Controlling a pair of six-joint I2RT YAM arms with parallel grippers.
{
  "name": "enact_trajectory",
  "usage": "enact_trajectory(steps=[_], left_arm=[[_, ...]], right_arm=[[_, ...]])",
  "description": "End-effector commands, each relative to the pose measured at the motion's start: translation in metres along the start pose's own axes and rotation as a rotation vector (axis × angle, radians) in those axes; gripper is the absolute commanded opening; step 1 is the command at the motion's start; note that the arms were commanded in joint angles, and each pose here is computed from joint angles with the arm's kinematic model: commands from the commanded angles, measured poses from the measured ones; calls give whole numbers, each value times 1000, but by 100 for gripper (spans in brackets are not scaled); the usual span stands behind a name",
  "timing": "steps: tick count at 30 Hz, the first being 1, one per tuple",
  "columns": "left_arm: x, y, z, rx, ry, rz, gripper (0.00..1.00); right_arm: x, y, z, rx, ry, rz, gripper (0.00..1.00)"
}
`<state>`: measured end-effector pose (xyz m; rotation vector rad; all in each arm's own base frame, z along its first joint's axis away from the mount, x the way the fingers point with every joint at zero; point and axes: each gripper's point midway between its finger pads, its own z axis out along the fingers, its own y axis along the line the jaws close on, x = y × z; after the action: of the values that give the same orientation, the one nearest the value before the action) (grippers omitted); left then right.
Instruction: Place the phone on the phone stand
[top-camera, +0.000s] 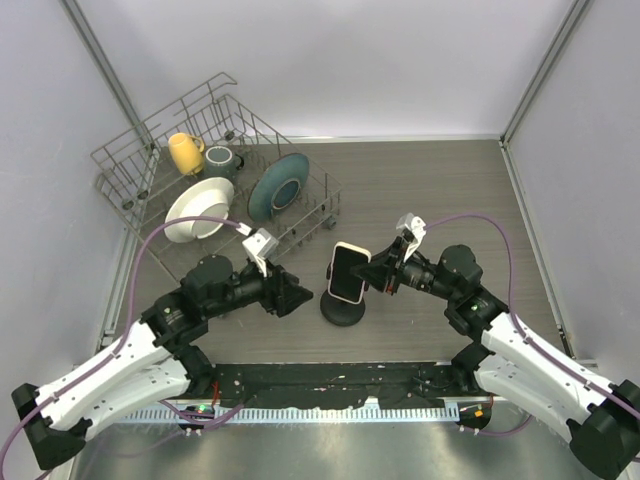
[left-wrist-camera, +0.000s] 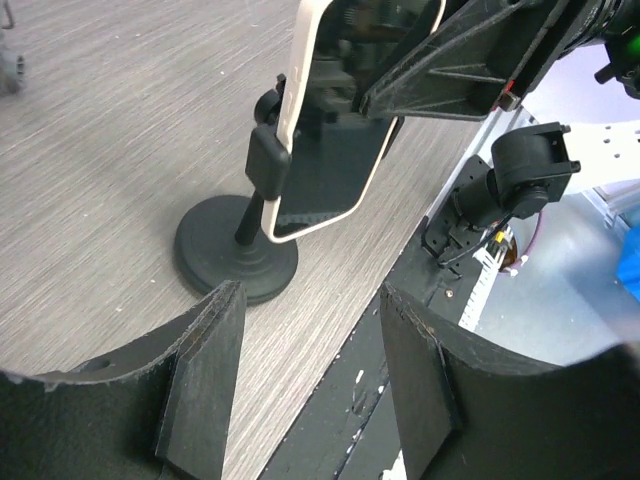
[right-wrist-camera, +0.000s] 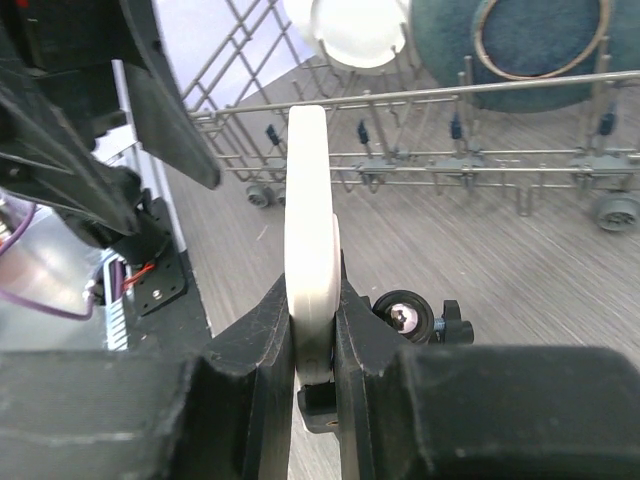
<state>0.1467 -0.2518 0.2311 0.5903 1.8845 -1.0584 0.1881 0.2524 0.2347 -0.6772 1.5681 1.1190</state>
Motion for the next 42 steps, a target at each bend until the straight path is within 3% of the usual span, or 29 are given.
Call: enact_trajectory(steps=[1, 17, 25, 31, 32, 34, 35, 37, 42], left_arm=[[-14, 5, -17, -66, -21, 36, 60], [-21, -4, -24, -39, -20, 52, 63], [-25, -11, -34, -16, -40, 60, 63], [-26, -17, -37, 16, -40, 59, 62], [-24, -18, -37, 21, -32, 56, 62], [-25, -21, -38, 33, -33, 49, 61], [-24, -23, -38, 40, -27, 45, 61], [-24, -24, -40, 47, -29, 39, 61], [-26, -25, -40, 48, -31, 33, 61]], right_arm=[[-45, -16, -5, 129, -149, -84, 1], [-76, -63, 7, 339, -147, -199, 0], [-117, -140, 7, 405, -171, -205, 1], [-138, -191, 12, 283, -198, -263, 1], [-156, -196, 5, 260, -255, -330, 1], [-152, -211, 16, 150, -224, -300, 1], [-178, -213, 17, 115, -253, -353, 1], [-167, -228, 30, 22, -229, -329, 1], [-194, -261, 56, -53, -202, -371, 1]])
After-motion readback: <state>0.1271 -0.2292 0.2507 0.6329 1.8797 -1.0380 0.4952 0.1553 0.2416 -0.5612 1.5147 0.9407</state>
